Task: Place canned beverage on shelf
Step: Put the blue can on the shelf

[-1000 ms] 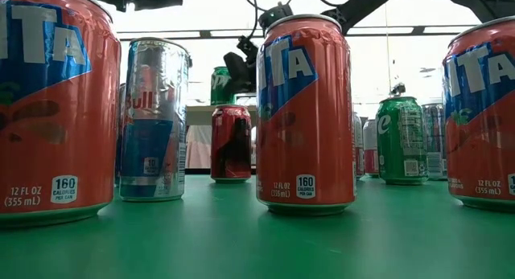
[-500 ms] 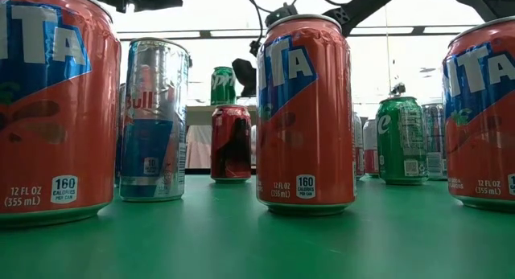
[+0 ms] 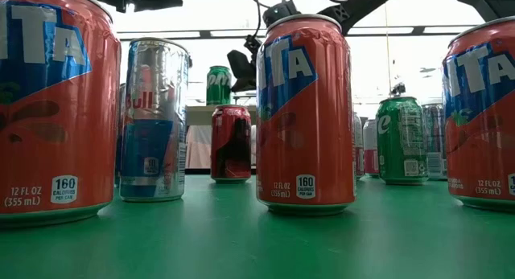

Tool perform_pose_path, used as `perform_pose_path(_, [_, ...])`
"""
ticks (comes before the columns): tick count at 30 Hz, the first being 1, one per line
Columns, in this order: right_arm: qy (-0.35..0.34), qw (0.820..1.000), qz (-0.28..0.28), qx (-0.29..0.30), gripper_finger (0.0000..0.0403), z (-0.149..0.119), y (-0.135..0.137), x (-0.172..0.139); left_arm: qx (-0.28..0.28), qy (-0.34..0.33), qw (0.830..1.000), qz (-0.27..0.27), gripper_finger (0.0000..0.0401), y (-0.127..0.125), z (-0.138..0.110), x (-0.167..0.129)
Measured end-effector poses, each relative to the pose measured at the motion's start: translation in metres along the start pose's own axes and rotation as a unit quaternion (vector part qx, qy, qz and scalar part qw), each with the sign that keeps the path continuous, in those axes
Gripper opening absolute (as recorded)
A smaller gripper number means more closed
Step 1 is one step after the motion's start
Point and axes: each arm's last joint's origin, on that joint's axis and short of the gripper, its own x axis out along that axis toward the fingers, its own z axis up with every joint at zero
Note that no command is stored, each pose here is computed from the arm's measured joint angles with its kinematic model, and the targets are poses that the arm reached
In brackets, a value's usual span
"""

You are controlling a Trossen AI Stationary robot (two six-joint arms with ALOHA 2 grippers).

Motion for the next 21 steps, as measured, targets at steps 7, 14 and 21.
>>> perform_pose_path(7, [0.022,1.000,0.018,0.013,0.0009,-0.004,0.010,-0.001,0.000,0.000,1.000,0.000,0.0003,0.000,0.000,0.000])
perform_pose_path(14, [-0.002,0.998,0.062,0.003,0.0009,-0.006,0.025,0.003,0.000,-0.001,1.000,0.000,0.0003,0.000,0.000,0.000])
perform_pose_path(21, [-0.030,0.998,0.059,-0.006,0.0009,-0.012,0.024,0.014,-0.001,-0.002,1.000,0.001,0.0003,0.000,0.000,0.000])
